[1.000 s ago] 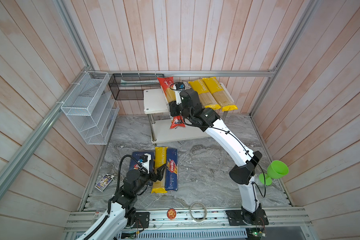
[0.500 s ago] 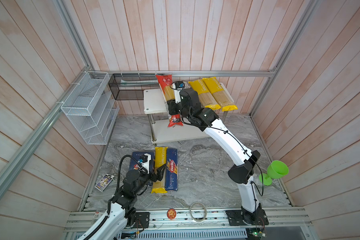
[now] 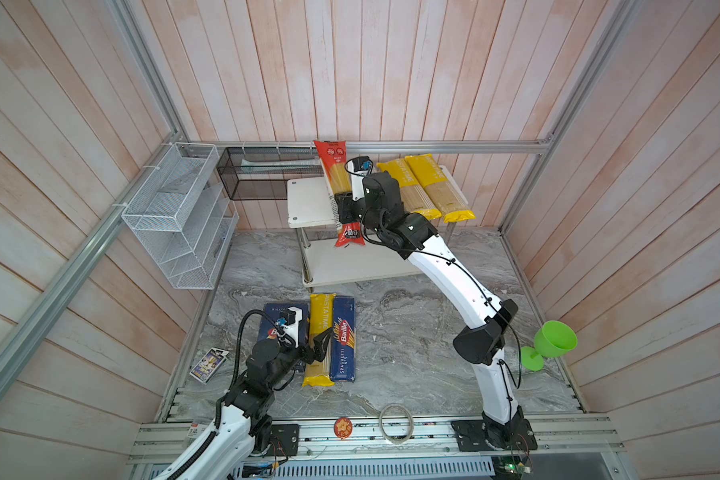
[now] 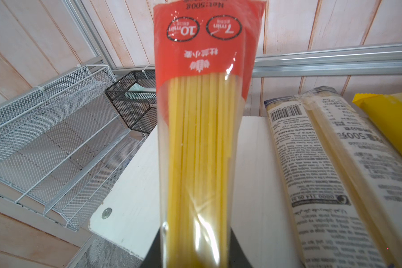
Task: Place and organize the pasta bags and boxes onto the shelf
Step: 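Lower the red spaghetti bag onto the top shelf beside the clear pack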
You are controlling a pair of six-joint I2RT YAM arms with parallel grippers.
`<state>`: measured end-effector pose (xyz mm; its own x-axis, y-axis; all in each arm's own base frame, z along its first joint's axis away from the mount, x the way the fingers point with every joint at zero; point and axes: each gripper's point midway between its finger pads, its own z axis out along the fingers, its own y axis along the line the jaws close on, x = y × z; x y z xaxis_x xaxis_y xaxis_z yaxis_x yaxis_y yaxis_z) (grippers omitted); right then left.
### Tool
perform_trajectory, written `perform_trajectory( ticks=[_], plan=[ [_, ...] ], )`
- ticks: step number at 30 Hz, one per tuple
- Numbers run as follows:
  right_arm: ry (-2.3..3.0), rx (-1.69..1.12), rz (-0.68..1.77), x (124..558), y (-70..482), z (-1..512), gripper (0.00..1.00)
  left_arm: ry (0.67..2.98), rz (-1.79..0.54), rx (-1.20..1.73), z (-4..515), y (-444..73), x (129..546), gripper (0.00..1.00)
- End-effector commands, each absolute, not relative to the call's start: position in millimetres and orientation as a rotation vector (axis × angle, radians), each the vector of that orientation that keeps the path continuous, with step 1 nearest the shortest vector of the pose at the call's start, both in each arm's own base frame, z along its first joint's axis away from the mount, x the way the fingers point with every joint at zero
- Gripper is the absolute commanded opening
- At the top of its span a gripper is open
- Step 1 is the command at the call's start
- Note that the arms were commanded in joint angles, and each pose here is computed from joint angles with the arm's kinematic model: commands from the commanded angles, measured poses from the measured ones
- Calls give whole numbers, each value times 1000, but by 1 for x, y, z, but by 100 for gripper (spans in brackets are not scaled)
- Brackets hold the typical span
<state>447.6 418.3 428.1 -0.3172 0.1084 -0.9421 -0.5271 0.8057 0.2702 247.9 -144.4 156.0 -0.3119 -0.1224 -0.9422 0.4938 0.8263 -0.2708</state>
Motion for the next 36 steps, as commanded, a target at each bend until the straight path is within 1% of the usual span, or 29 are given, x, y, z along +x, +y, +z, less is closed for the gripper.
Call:
perform_trajectory(
  ticks=[1, 9, 18, 20, 22, 36],
  plan=[
    [1612, -246, 696, 457, 410, 479, 20, 1774, -619, 288, 156, -142, 248, 100],
    [1622, -230, 684, 469, 409, 469, 22, 1768, -618, 285, 157, -142, 248, 99],
    [1656, -217, 663, 477, 406, 456, 28, 1770, -620, 284, 157, -142, 248, 100],
    [1659, -210, 660, 478, 404, 456, 31, 1770, -620, 286, 157, -142, 247, 100],
    [1660, -205, 657, 479, 402, 456, 37, 1769, -620, 285, 157, -142, 247, 100],
    [1668, -218, 681, 475, 404, 457, 36, 1768, -624, 291, 157, -143, 247, 100]
  ],
)
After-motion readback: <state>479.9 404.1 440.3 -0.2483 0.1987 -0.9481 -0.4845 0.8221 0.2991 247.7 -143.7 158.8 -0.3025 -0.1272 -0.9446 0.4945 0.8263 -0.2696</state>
